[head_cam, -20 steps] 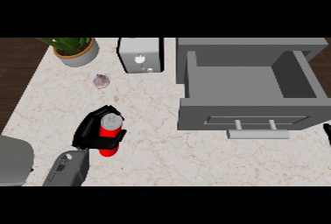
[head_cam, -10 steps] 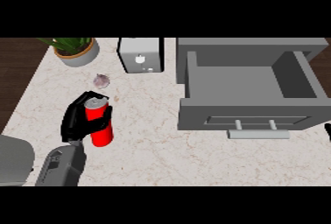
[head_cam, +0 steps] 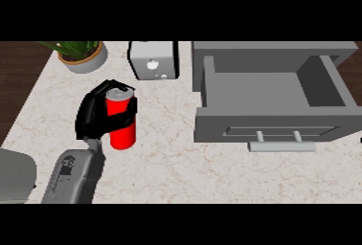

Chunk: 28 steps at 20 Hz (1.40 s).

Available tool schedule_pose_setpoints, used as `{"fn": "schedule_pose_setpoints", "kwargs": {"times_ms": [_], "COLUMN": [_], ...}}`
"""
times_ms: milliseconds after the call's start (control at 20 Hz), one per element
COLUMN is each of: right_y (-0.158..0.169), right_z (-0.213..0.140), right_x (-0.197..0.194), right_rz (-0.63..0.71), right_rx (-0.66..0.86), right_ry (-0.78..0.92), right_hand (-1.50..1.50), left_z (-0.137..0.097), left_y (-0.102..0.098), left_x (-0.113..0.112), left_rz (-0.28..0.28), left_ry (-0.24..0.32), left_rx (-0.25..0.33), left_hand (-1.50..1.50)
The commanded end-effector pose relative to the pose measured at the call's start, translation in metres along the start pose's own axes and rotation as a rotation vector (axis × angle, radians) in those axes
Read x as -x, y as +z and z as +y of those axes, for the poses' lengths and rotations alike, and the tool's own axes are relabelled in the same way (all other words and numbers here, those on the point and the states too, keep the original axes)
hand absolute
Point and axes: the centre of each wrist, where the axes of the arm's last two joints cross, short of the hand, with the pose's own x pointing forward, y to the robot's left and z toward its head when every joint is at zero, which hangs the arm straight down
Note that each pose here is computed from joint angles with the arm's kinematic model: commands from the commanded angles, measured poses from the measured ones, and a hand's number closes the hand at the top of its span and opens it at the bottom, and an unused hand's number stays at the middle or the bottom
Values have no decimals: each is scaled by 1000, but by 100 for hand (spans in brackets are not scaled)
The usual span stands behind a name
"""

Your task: Pick up the can, place it into the drawer and close the drawer

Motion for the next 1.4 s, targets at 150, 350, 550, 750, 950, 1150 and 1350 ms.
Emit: {"fn": "schedule_pose_setpoints", "kwargs": {"times_ms": [150,350,550,750,950,1150,1350], "right_y": [2,12,-3,2,-16,-7,-3], "right_z": [-10,-13,-1,-22,-12,-14,-3], "right_x": [19,-1,4,8,-1,5,3], "right_rz": [-11,-10,-7,-10,-6,-12,-26], "right_rx": [10,4,-11,-13,0,8,6], "right_ry": [-20,-4,13,-6,0,-10,7], "right_hand": [-150,-150,-150,-150,-150,-150,-150], "left_z": [-48,-87,-109,-144,-161,-182,-194], "left_y": [-28,-25,-53,-65,-88,-89,-116], "left_x": [-48,-87,-101,-142,-140,-166,-190], "left_rz": [-34,-23,-61,-88,-89,-87,-76], "left_ry": [-18,-30,-54,-65,-78,-94,-94], "left_rx": [64,98,121,123,117,130,131], "left_hand": [150,150,150,150,150,150,150]}}
